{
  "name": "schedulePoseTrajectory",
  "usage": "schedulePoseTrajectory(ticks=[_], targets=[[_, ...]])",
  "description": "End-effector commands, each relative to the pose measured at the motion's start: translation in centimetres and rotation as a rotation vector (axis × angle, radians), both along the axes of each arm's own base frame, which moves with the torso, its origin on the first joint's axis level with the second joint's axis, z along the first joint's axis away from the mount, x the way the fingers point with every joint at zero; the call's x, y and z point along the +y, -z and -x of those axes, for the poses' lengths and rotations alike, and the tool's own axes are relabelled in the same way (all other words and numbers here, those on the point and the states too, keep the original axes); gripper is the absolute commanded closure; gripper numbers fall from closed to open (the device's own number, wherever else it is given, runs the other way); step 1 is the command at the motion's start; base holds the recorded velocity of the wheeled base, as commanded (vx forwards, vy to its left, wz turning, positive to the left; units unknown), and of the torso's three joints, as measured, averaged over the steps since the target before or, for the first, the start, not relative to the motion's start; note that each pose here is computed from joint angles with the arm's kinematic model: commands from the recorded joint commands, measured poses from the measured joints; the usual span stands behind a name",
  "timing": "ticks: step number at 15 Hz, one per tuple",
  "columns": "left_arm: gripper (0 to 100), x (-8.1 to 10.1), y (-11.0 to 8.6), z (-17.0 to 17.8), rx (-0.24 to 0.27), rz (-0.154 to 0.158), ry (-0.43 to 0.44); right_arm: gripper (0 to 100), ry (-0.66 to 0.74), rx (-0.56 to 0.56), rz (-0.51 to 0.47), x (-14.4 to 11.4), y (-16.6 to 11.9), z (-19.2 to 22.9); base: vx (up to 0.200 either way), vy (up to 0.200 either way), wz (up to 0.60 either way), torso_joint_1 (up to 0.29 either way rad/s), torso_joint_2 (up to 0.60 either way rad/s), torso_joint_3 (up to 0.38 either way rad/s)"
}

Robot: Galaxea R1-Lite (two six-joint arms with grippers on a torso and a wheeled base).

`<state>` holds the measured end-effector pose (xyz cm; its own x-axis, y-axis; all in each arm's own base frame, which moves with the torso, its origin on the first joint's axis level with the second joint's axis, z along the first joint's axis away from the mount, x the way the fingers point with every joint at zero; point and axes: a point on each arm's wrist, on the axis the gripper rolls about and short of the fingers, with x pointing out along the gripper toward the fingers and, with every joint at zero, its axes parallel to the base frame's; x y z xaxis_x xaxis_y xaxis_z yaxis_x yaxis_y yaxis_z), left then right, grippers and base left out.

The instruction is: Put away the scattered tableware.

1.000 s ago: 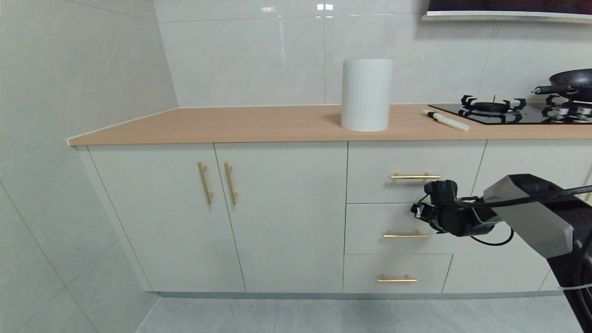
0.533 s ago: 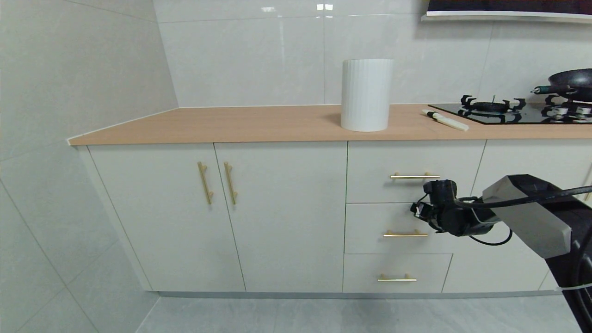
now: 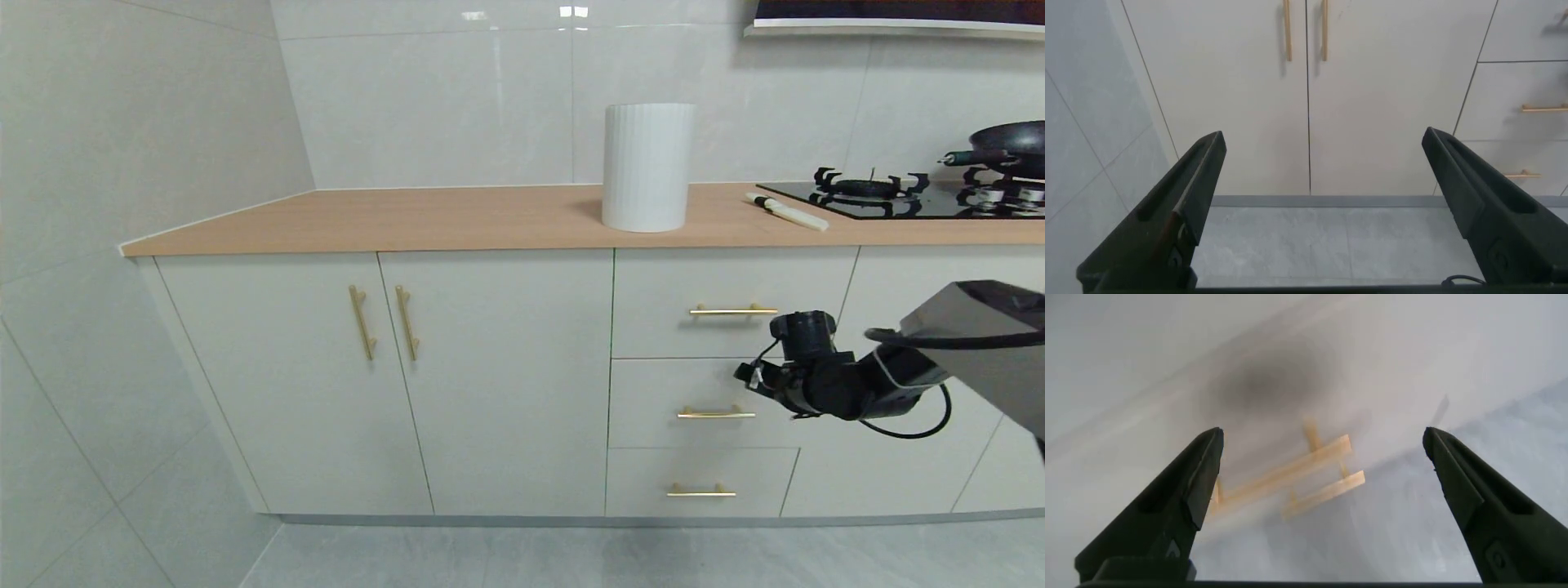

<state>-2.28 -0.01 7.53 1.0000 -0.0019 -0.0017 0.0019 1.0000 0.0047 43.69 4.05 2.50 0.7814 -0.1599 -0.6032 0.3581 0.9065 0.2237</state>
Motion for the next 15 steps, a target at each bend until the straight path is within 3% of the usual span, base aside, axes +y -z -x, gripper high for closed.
schedulePoseTrajectory(ticks=[1,4,7,8,9,10,15], targets=[[0,0.0,0.0,0.0,0.0,0.0,0.0,0,-0.088,-0.061,0.015,-0.2,-7.6,7.1,0.0,0.0,0.0,0.0,0.0,0.0],[0,0.0,0.0,0.0,0.0,0.0,0.0,0,-0.111,-0.21,0.051,-1.4,-14.5,17.7,0.0,0.0,0.0,0.0,0.0,0.0],[0,0.0,0.0,0.0,0.0,0.0,0.0,0,-0.135,-0.382,0.129,-2.6,-17.3,27.3,0.0,0.0,0.0,0.0,0.0,0.0],[0,0.0,0.0,0.0,0.0,0.0,0.0,0,-0.14,-0.403,0.141,-2.8,-17.4,28.3,0.0,0.0,0.0,0.0,0.0,0.0],[0,0.0,0.0,0.0,0.0,0.0,0.0,0,-0.15,-0.518,0.199,-3.3,-18.1,33.2,0.0,0.0,0.0,0.0,0.0,0.0],[0,0.0,0.0,0.0,0.0,0.0,0.0,0,-0.155,-0.552,0.241,-3.7,-18.2,35.9,0.0,0.0,0.0,0.0,0.0,0.0],[0,0.0,0.0,0.0,0.0,0.0,0.0,0,-0.11,-0.539,0.363,-4.8,-16.1,44.9,0.0,0.0,0.0,0.0,0.0,0.0]])
